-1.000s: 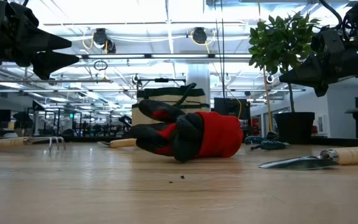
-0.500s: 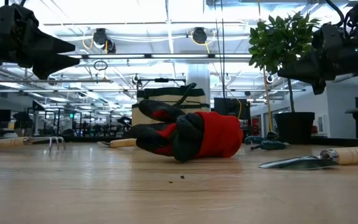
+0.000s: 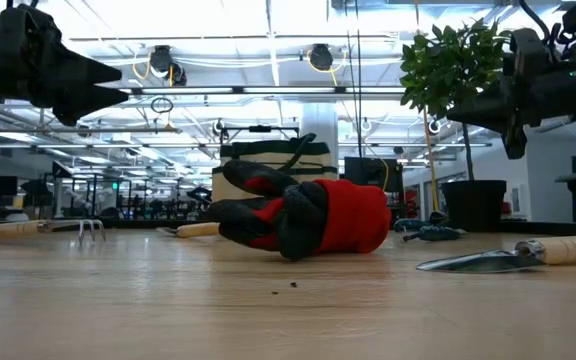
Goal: Pick & Place Garden tools in Gardening bag
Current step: Put the green spray bottle into the gardening bag
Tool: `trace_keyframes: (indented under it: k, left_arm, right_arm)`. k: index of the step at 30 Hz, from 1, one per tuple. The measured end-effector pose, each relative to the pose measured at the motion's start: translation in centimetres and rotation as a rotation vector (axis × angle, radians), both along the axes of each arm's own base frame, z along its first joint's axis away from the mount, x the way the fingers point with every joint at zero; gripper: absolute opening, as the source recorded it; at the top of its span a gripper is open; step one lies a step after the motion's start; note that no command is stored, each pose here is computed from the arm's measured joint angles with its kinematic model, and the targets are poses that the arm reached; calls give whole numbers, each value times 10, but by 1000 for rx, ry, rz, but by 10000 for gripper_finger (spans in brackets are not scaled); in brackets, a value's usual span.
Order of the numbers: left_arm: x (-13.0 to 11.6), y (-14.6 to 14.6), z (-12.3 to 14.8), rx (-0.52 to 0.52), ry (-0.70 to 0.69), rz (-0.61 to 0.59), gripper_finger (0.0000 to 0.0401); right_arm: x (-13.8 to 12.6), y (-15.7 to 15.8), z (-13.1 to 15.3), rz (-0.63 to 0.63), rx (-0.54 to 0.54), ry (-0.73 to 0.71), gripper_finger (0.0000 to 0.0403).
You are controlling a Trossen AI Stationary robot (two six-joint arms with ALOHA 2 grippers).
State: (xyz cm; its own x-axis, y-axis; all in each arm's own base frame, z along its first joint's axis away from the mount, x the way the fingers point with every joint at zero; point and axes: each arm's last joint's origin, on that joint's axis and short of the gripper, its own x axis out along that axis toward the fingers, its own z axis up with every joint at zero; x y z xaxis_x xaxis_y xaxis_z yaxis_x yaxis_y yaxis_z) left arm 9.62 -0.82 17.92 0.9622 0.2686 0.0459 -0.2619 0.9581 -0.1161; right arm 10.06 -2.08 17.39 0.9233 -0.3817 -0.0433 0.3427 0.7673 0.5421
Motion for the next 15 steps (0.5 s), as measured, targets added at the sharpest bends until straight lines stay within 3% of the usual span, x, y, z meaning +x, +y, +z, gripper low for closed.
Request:
trace_keyframes:
  k: [8, 15]
  left_arm:
    - [0, 0, 2, 0, -14, -1, 269]
    - [0, 0, 2, -41, -27, -4, 269]
  right_arm:
    - [0, 0, 4, 2, -51, -23, 0]
    - [-1, 0, 21, -8, -102, -184, 0]
